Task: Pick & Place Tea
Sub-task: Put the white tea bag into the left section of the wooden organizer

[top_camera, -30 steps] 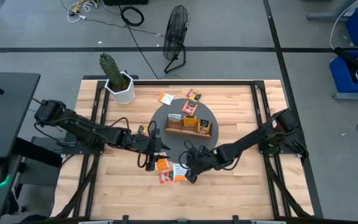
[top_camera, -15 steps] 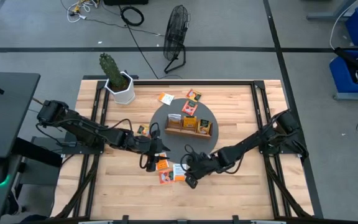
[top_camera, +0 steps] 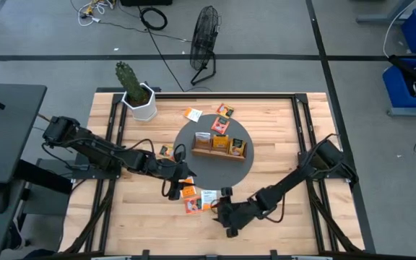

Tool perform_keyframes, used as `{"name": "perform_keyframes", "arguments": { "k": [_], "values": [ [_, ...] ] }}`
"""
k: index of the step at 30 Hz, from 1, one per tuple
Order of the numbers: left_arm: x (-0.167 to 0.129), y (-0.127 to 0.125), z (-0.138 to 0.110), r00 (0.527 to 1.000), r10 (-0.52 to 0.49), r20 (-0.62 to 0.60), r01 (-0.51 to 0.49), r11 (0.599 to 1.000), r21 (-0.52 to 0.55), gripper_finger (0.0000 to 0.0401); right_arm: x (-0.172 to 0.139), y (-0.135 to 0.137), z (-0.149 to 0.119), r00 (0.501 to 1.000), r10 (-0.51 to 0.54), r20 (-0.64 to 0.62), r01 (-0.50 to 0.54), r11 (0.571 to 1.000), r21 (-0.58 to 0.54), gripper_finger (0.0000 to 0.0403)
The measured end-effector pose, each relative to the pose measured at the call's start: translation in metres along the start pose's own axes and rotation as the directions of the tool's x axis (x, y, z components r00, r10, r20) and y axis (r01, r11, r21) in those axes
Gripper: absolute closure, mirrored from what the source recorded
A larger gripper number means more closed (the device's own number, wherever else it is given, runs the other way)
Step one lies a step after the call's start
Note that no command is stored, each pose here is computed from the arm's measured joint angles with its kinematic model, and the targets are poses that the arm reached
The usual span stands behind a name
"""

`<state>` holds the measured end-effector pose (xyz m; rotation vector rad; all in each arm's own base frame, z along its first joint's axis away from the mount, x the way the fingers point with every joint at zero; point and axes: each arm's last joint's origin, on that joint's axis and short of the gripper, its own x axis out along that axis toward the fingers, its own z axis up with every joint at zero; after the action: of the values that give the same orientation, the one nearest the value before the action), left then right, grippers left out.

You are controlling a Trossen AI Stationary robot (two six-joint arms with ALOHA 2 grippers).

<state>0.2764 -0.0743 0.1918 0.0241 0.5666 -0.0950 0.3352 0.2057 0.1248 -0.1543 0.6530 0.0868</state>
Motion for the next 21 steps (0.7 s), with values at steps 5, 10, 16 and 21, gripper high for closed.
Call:
{"name": "perform_keyframes", "arguments": {
  "k": [5,10,16,21],
  "values": [
    [0.0,0.0,-0.001,1.0,0.001,-0.007,-0.001,1.0,0.009,0.0231,0.011,0.004,-0.014,0.996,-0.087,-0.009,0.086,0.992,-0.09,0.0197],
    [0.0,0.0,0.0,1.0,0.001,-0.003,-0.001,1.0,0.008,0.0231,0.02,0.001,-0.023,0.991,-0.132,-0.033,0.127,0.984,-0.127,0.0207],
    [0.0,0.0,-0.001,1.0,0.001,-0.006,-0.001,1.0,0.008,0.0231,0.028,0.001,-0.029,0.987,-0.156,-0.038,0.149,0.978,-0.146,0.0222],
    [0.0,0.0,0.0,1.0,0.001,-0.003,-0.001,1.0,0.008,0.0231,0.029,0.002,-0.028,0.985,-0.167,-0.042,0.159,0.976,-0.152,0.027]
  ]
}}
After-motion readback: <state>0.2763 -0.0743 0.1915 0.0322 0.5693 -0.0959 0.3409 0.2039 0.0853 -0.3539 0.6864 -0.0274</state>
